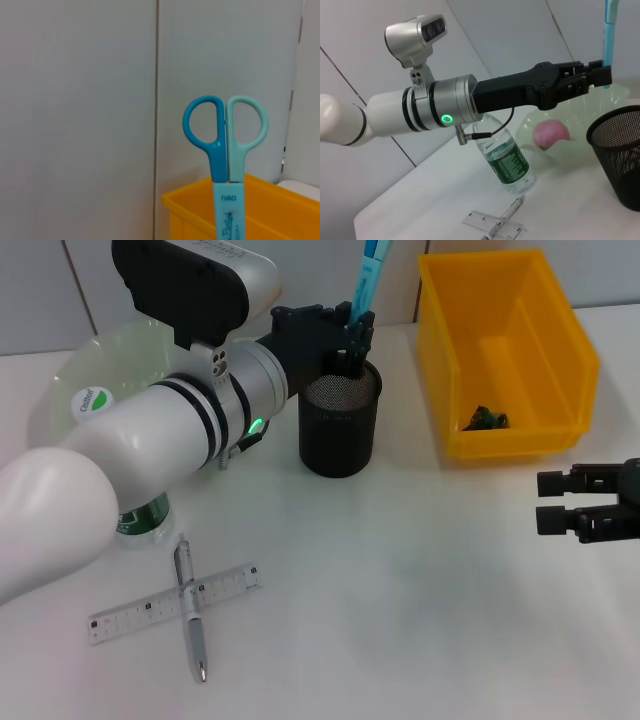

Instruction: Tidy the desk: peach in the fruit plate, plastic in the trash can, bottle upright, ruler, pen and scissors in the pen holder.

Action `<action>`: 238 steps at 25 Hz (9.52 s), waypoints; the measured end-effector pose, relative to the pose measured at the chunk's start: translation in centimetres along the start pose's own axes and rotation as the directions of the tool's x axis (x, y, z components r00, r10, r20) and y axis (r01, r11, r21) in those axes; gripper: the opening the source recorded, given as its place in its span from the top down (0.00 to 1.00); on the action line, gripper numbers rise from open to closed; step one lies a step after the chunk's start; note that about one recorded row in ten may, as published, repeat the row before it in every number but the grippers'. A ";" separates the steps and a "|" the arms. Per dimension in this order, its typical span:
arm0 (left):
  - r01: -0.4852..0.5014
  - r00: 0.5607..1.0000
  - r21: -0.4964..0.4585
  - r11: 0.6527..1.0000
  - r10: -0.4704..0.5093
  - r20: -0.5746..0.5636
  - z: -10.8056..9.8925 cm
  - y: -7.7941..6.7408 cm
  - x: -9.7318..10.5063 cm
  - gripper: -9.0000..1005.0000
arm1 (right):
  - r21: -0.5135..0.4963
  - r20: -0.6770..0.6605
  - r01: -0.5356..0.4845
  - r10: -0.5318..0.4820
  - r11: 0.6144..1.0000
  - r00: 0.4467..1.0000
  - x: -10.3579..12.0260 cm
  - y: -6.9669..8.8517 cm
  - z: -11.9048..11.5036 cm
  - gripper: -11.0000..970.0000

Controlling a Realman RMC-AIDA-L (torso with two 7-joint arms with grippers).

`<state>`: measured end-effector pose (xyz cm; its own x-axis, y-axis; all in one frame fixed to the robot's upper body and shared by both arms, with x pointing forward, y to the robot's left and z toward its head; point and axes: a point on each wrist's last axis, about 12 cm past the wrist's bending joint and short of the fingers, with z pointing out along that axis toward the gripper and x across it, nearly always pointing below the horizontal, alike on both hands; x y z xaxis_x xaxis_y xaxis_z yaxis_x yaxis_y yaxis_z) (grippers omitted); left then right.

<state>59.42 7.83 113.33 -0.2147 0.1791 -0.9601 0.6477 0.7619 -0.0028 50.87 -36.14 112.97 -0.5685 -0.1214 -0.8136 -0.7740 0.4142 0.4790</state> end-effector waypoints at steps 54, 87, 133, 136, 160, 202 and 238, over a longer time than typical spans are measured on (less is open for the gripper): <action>0.079 0.996 -0.040 0.996 -0.077 0.049 -0.9 -2.2 3.9 0.77 | -0.009 0.000 0.011 -0.011 1.000 1.000 -0.5 0.1 -0.2 0.16; -0.043 0.995 0.308 0.950 0.068 -0.070 -3.7 -5.9 -1.9 0.19 | -0.043 0.022 0.021 -0.020 0.999 1.000 -0.8 0.5 -0.6 0.16; -0.121 0.752 0.435 0.892 0.368 -0.546 -10.2 1.8 0.6 0.19 | -0.033 -0.129 -0.127 0.122 0.991 0.984 -1.0 0.1 -1.6 0.16; -0.130 0.732 0.440 0.888 0.386 -0.561 -9.7 2.0 0.8 0.19 | -0.039 -0.142 -0.139 0.132 0.990 0.981 -0.9 0.1 -1.4 0.16; -0.233 0.547 0.501 0.834 0.538 -0.641 -6.7 2.1 2.2 0.19 | -0.050 -0.190 -0.172 0.160 0.984 0.969 -0.8 0.0 -0.6 0.16; -0.241 0.467 0.597 0.765 0.631 -0.619 -5.2 2.3 2.4 0.26 | -0.057 -0.189 -0.186 0.172 0.981 0.967 -0.5 0.2 -0.6 0.16; -0.210 0.437 0.575 0.790 0.602 -0.668 -5.1 2.3 1.7 0.61 | -0.061 -0.190 -0.180 0.166 0.982 0.968 -0.5 0.2 -0.6 0.16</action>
<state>56.77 13.04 113.15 -0.1920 0.9530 -0.2343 0.9777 0.2065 0.0388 50.84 -36.52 113.65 -0.7313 -0.2201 -0.6455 -0.6746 0.3733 0.6369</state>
